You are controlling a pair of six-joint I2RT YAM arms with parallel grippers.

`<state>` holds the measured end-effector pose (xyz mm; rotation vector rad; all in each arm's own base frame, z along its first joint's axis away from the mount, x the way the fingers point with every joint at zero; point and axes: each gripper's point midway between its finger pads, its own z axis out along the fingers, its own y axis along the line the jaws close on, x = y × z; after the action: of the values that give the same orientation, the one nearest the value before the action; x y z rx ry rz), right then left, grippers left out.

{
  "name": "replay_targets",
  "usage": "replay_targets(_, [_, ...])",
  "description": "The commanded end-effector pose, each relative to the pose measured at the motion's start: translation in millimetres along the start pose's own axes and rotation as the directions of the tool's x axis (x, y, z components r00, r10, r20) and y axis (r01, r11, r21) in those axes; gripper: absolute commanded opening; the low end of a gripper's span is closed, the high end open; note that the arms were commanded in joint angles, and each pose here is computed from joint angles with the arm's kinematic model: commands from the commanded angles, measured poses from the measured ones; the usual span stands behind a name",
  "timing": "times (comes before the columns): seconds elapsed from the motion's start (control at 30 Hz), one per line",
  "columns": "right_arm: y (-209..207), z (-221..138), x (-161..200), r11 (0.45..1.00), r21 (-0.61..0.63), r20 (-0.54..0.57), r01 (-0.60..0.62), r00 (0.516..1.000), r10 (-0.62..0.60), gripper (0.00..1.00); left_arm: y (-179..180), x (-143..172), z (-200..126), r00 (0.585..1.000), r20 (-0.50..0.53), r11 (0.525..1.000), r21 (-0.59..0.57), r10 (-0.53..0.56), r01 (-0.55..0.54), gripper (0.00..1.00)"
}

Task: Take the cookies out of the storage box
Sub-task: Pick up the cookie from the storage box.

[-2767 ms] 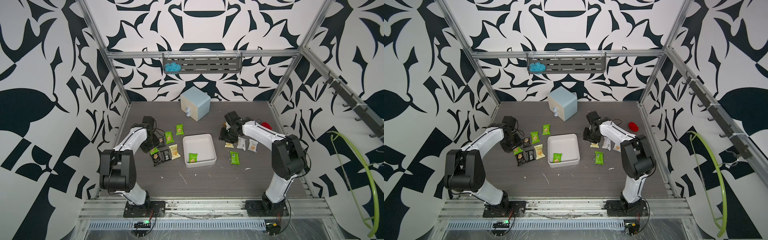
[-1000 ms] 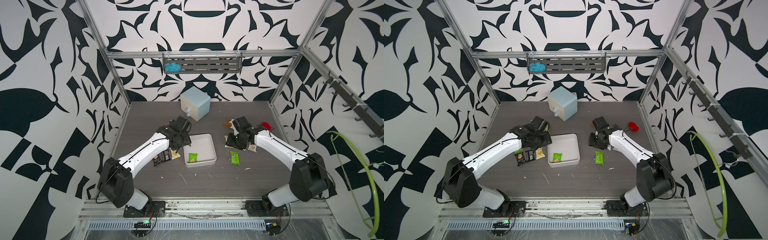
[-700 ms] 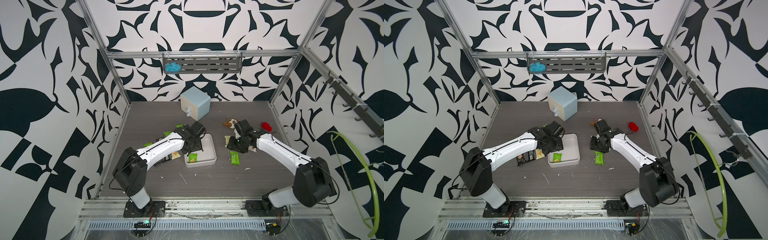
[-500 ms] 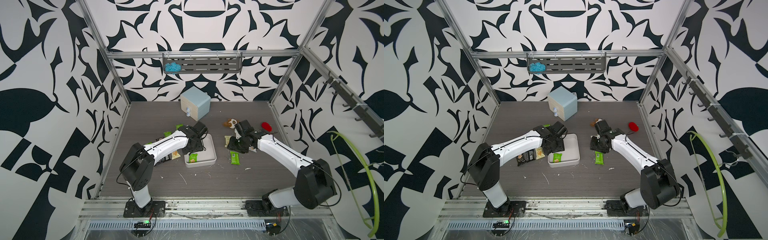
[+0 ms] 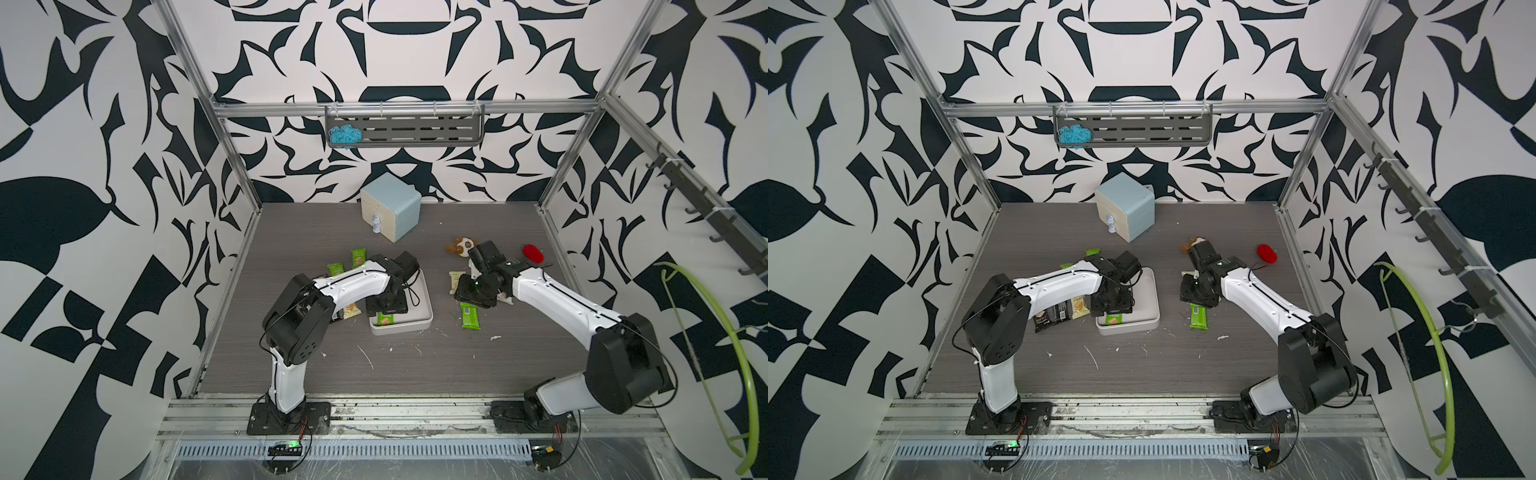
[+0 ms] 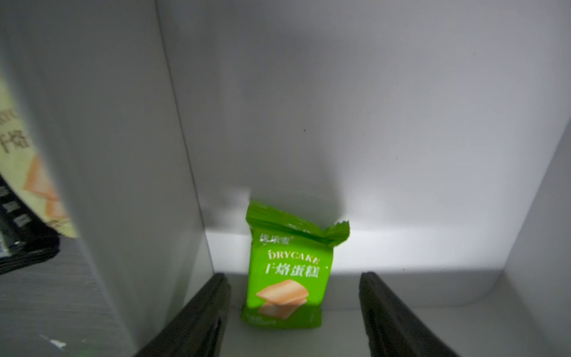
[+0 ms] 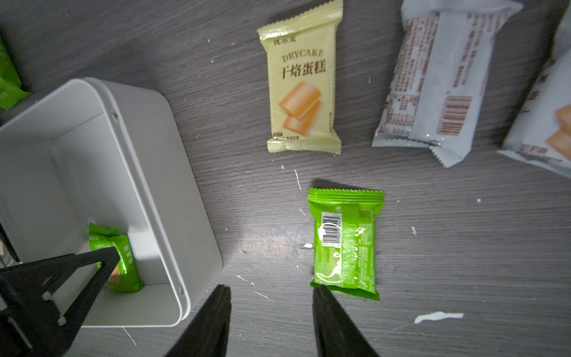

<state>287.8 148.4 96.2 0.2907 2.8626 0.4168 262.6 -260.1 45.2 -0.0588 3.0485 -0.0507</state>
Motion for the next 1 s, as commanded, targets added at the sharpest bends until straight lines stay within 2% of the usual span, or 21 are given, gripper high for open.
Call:
replay_targets(0.0, [3.9, -3.1, -9.4, 1.000, 0.000, 0.019, 0.013, 1.000, -0.012, 0.49, -6.2, 2.5, 2.4, 0.999, -0.018, 0.999, 0.019, 0.034, -0.033, 0.74])
replay_targets(0.5, [5.4, 6.4, -18.2, 1.000, 0.019, 0.005, 0.011, 1.000, -0.011, 0.49, -8.7, 8.6, 24.9, 0.996, -0.079, 0.999, -0.004, 0.051, -0.052, 0.73])
replay_targets(0.67, [5.3, 7.4, -19.0, 1.000, 0.021, 0.003, 0.009, 1.000, -0.009, 0.49, -8.9, 7.8, 29.9, 0.996, -0.077, 0.999, -0.009, 0.050, -0.051, 0.68])
replay_targets(0.83, [4.2, 3.9, -20.3, 1.000, 0.023, 0.007, 0.009, 1.000, -0.009, 0.49, -12.0, 1.9, 28.4, 0.997, -0.055, 0.999, -0.005, 0.047, -0.047, 0.54])
replay_targets(0.97, [2.8, 0.8, -19.2, 1.000, 0.025, 0.010, 0.008, 1.000, -0.008, 0.49, -17.0, -5.3, 26.0, 0.998, -0.036, 0.999, 0.001, 0.046, -0.046, 0.51])
